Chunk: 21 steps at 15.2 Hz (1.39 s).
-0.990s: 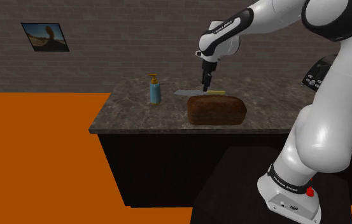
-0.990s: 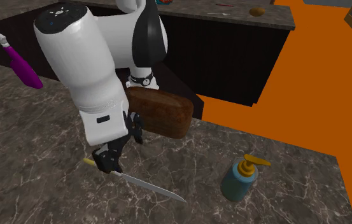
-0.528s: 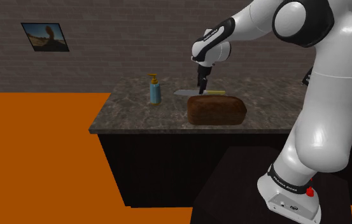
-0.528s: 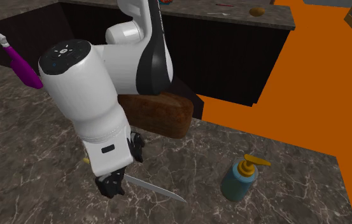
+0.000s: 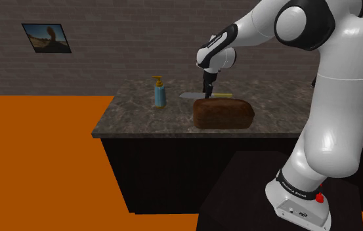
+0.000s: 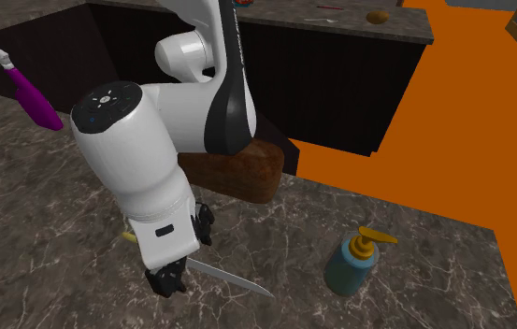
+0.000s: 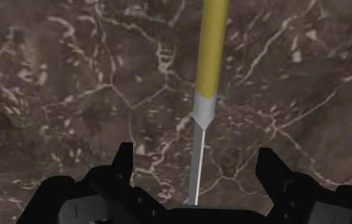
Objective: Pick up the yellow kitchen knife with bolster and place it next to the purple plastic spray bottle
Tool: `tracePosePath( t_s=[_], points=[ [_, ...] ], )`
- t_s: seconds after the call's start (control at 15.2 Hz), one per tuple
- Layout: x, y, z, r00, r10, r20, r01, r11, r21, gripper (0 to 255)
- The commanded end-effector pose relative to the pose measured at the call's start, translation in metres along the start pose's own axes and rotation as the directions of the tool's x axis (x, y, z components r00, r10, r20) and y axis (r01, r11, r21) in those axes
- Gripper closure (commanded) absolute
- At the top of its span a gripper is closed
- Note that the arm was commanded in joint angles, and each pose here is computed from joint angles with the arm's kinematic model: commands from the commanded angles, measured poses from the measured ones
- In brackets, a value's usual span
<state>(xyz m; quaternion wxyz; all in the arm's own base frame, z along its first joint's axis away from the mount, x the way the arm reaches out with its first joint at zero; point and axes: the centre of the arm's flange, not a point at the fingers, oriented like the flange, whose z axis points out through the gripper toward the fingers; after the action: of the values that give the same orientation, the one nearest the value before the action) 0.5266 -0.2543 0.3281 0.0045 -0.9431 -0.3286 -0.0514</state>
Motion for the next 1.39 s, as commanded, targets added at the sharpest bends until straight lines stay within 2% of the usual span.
tracePosePath(
  t_s=[0.0,0.13,0.2,0.79,1.32],
  points=[
    [0.0,0.0,0.0,1.0,0.0,0.0,0.0,1.0,0.0,0],
    [0.0,0.0,0.0,1.0,0.0,0.0,0.0,1.0,0.0,0],
    [0.0,0.0,0.0,1.0,0.0,0.0,0.0,1.0,0.0,255],
    [0.0,0.0,0.0,1.0,0.0,0.0,0.0,1.0,0.0,255],
    [0.004,0.001,-0.042,1.0,0.0,0.0,0.0,1.0,0.0,255]
  ],
)
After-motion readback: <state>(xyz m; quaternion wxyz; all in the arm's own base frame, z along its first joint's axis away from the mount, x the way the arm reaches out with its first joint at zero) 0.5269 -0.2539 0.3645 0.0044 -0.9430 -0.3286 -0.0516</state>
